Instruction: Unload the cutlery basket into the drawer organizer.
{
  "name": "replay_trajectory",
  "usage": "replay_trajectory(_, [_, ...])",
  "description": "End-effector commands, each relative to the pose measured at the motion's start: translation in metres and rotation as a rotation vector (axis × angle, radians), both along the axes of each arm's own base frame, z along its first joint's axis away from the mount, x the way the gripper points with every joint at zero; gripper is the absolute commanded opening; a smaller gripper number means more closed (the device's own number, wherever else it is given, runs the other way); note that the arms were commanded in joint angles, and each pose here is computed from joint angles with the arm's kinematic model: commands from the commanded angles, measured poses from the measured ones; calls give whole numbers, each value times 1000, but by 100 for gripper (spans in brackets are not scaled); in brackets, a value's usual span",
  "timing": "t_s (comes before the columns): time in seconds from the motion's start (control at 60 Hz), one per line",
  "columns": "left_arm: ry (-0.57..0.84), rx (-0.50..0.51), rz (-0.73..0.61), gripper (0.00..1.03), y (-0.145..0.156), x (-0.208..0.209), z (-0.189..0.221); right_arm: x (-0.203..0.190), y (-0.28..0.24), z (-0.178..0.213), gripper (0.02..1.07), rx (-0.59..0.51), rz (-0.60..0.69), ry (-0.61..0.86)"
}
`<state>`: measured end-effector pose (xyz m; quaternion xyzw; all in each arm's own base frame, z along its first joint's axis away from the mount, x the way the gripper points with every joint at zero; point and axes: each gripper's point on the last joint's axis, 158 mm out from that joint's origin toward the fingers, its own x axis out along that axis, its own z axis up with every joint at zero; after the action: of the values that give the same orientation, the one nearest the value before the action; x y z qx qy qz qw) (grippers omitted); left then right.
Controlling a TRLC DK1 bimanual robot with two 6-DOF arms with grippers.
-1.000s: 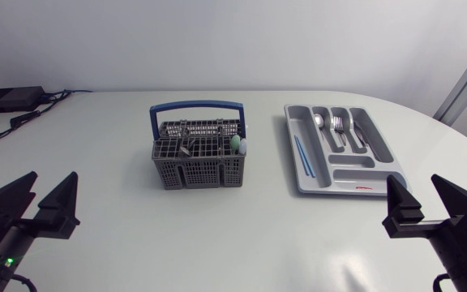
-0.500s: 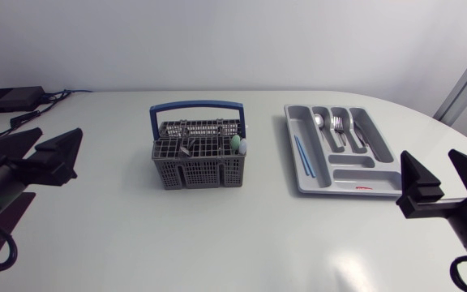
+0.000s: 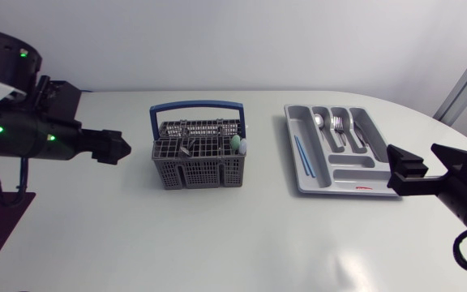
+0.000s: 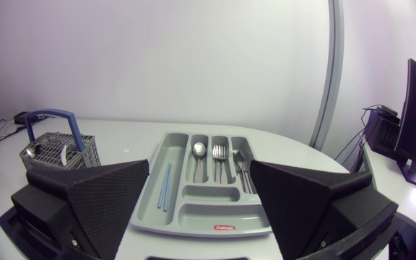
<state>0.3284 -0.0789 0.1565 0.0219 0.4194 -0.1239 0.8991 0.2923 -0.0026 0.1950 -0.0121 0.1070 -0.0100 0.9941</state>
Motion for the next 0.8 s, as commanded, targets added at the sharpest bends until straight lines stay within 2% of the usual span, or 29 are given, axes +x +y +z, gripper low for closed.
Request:
replay_trajectory(0.0, [42,0,-49,92,-13,5,-2,1,1,8,102,23,-9,8])
replay_trajectory(0.3, [21,31,-187,92,-54,19,4,6,-2,-23,102,-21,-17,194])
replay_trajectory(0.467, [-96,192,-439,92,-74,24,7,5,13,-36,102,-54,47,244])
replay_trajectory(0.583, [-139,261,-524,93,-76,29,7,2,23,-40,102,-88,94,264])
replay_trajectory(0.667, [-159,336,-632,93,-80,26,-1,0,35,-43,102,-105,139,279])
replay_trajectory(0.783, [-227,416,-785,92,-88,22,-11,-1,48,-43,96,-186,204,276])
